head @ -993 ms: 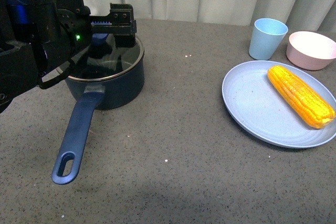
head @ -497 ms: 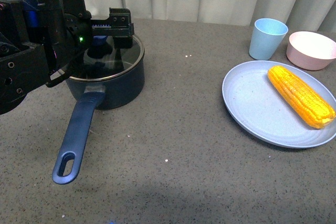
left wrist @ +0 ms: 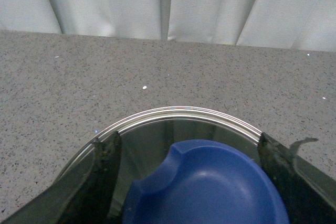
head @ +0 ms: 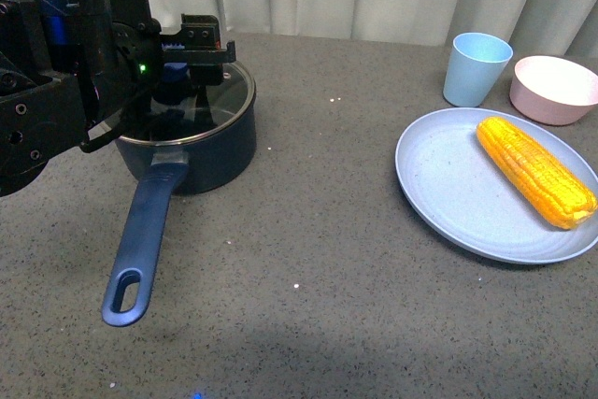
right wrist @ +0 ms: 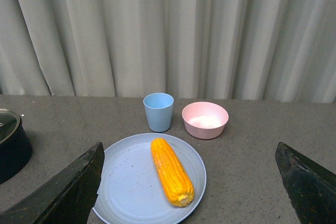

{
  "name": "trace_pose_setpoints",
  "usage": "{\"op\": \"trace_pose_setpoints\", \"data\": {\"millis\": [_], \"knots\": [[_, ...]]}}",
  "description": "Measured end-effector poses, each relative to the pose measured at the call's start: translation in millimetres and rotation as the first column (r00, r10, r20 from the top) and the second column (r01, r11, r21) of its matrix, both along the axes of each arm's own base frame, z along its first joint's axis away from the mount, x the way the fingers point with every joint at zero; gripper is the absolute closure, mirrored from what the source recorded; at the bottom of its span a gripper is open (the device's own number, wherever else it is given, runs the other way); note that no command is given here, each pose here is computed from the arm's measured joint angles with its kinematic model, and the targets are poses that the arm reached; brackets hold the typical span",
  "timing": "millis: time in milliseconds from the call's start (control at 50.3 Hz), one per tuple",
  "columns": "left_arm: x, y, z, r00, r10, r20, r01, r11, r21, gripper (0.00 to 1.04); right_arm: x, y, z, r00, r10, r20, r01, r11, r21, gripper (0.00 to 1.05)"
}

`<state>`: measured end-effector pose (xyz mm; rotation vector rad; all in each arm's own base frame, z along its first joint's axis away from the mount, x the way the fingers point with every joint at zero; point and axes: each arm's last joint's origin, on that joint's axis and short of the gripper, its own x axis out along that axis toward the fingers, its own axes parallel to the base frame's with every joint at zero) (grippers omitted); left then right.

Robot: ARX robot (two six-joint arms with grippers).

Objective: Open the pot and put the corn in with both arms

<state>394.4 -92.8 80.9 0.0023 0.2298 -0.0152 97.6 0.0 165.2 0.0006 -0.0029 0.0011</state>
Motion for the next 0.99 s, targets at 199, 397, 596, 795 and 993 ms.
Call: {"op": "trace_pose_setpoints", "data": {"millis": [199,397,596,795,993], "knots": [[1,0,2,1.0,0.001,0.002,-0.001,1.0,-0.005,0.43,0,0,0,1.0,0.0,0.0,0.0,1.0,0.0,0.09],[1,4,36,0.997,0.0,0.081,0.004,0.999,-0.052,0.43,0,0,0,1.0,0.0,0.0,0.0,1.0,0.0,0.09],[6,39,63,0.984,0.09,0.151,-0.078,0.993,-0.083,0.43,0,0,0,1.0,0.0,0.0,0.0,1.0,0.0,0.09],[10,101,52,0.963,0.238,0.124,-0.23,0.97,-0.079,0.43,0,0,0,1.0,0.0,0.0,0.0,1.0,0.0,0.09],[7,148,35,0.927,0.365,0.081,-0.361,0.93,-0.063,0.43,0,0,0,1.0,0.0,0.0,0.0,1.0,0.0,0.09]]}}
